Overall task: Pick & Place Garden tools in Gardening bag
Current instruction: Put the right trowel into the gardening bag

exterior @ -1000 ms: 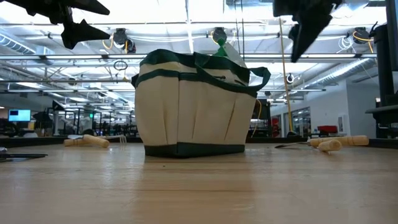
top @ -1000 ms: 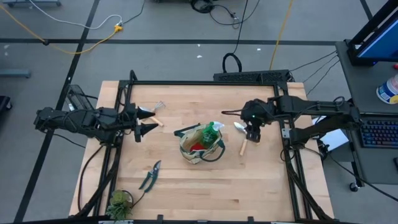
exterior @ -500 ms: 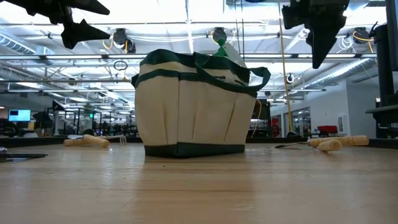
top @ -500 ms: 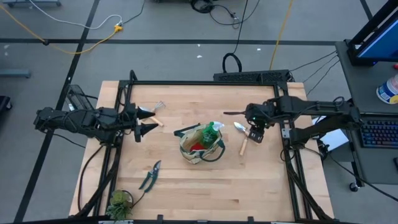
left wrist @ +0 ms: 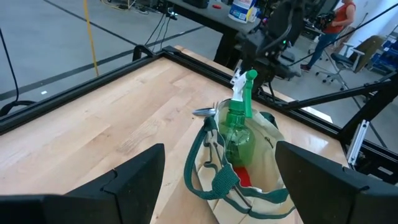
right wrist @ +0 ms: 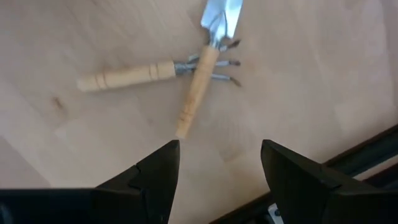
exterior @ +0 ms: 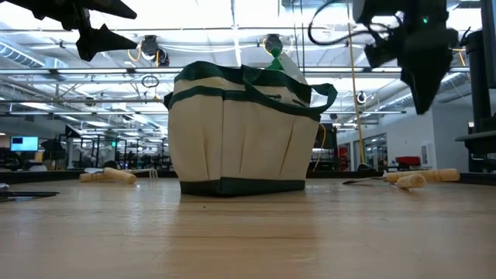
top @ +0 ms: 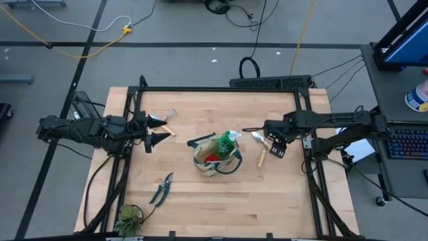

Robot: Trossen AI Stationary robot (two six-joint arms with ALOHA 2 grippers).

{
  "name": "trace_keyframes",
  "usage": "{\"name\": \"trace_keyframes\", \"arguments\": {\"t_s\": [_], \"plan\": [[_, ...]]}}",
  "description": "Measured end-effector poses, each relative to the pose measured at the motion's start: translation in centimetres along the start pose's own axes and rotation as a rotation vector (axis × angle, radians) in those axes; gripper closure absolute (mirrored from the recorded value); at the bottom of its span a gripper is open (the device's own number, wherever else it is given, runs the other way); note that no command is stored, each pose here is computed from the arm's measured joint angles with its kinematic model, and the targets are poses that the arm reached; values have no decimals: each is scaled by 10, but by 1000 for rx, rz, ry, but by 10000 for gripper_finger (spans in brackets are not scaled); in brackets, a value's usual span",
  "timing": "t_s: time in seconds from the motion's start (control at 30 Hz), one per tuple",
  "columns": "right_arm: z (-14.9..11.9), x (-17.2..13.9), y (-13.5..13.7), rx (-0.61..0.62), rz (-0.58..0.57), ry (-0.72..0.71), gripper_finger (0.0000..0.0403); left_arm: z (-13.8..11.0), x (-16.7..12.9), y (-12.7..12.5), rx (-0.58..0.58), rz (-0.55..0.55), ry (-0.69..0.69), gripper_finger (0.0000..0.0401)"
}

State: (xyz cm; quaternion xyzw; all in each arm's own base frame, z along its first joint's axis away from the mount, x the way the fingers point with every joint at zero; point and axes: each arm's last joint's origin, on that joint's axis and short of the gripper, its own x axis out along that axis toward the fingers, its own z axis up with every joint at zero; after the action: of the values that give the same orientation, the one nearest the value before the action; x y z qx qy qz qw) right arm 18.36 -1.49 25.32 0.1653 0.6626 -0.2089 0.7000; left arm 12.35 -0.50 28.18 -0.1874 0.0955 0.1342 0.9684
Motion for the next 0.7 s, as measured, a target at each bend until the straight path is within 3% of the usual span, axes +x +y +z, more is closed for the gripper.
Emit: {"name": "trace_keyframes", "arguments": {"t_s": [0.27,0.7], "plan": [[-6,33,1,1,37,38,183,0,0,0,-1,0,0,91],[-11,60,2,7,72,25,183,0,0,0,-3,0,-2,91]]}}
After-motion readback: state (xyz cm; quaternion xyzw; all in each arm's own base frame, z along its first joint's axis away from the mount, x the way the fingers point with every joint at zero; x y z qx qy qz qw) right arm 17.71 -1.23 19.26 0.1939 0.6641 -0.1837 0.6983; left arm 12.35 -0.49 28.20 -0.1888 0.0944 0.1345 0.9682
